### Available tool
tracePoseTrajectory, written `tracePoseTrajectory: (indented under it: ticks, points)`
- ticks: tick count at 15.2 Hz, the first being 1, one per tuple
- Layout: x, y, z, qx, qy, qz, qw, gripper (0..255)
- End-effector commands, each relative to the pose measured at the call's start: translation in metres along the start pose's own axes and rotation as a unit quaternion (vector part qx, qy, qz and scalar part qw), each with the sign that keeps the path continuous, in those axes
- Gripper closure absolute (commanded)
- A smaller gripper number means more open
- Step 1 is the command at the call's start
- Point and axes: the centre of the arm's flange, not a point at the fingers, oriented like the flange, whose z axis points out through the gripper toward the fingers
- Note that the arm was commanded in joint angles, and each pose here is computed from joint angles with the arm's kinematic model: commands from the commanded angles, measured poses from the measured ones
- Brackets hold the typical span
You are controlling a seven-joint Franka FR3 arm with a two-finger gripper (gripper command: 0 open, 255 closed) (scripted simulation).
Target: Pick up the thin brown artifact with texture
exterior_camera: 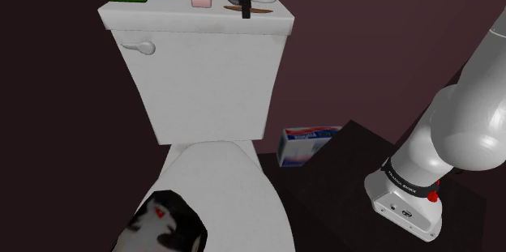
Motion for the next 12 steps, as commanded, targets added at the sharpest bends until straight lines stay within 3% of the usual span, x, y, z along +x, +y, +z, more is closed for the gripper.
tracePoseTrajectory:
  ticks: [1,6,12]
  points:
    - [0.001,0.003,0.005,0.001,-0.004,0.002,1.0000,255]
    - [0.002,0.005,0.008,0.001,-0.004,0.002,1.0000,255]
    - [-0.001,0.011,-0.023,0.001,-0.004,0.002,1.0000,255]
